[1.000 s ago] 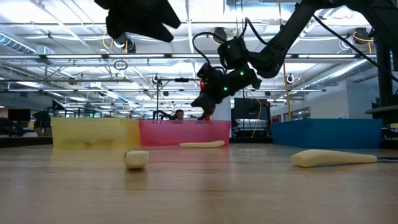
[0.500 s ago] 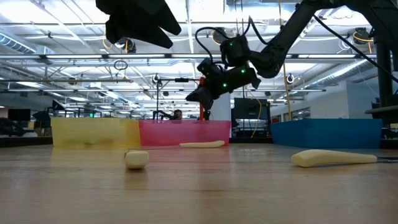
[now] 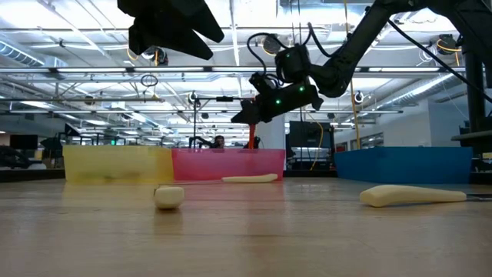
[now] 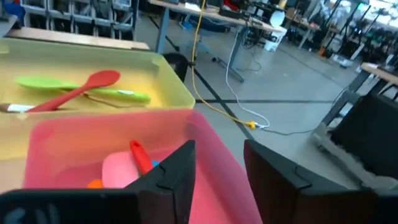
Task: Pick & Place Kitchen Items
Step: Put the orange spatula into the red bin
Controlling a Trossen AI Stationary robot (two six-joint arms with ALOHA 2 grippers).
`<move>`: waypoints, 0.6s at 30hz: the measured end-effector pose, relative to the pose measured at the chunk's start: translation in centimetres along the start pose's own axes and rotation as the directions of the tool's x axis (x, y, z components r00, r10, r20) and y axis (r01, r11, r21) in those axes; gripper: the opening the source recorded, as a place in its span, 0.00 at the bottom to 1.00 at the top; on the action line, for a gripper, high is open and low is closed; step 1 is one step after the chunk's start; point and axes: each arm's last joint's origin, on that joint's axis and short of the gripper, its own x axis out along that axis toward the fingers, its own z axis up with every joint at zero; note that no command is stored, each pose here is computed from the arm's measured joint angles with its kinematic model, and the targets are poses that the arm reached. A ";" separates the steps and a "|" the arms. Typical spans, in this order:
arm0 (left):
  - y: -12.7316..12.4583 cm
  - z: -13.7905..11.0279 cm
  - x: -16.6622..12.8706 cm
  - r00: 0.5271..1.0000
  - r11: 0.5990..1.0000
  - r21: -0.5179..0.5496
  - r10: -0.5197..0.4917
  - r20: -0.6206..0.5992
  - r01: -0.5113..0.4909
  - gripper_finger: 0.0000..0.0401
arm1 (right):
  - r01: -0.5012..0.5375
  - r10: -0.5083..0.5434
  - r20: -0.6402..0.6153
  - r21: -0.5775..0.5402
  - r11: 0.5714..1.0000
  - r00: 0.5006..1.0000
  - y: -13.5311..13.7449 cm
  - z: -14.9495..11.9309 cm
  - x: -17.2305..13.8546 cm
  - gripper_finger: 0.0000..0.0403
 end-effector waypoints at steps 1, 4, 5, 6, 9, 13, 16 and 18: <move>0.0 0.0 0.0 1.000 1.000 0.000 0.000 0.000 0.000 0.43 | -0.001 0.001 -0.007 0.002 1.000 1.000 0.0 -0.1 0.0 0.33; 0.0 0.0 0.0 1.000 1.000 0.001 -0.001 0.000 0.001 0.43 | 0.046 -0.046 -0.039 0.000 0.999 0.998 -0.1 -0.3 0.0 0.31; 0.0 0.0 0.0 1.000 1.000 0.001 -0.003 -0.002 0.003 0.43 | 0.072 -0.072 -0.054 -0.003 0.997 0.996 -0.1 -0.4 0.0 0.30; 0.0 0.0 0.0 1.000 1.000 0.001 -0.005 -0.003 0.005 0.43 | 0.094 -0.094 -0.069 -0.006 0.996 0.993 -0.1 -0.5 0.0 0.28; 0.0 0.0 0.0 1.000 1.000 0.002 -0.005 -0.003 0.005 0.43 | 0.096 -0.098 -0.129 -0.029 0.995 0.987 -0.1 -0.7 -0.3 0.23; 0.0 0.0 0.0 1.000 1.000 0.005 -0.006 -0.004 0.006 0.43 | 0.067 -0.076 -0.204 -0.051 0.996 0.976 -0.3 0.1 -1.2 0.20; 0.0 0.0 0.0 1.000 1.000 0.005 -0.005 -0.004 0.005 0.43 | 0.055 -0.065 -0.247 -0.048 0.997 0.967 -0.5 0.7 -2.0 0.19; 0.0 0.0 0.0 1.000 1.000 0.005 -0.005 -0.005 0.005 0.43 | 0.051 -0.056 -0.281 -0.024 0.998 0.958 -0.5 0.7 -2.3 0.19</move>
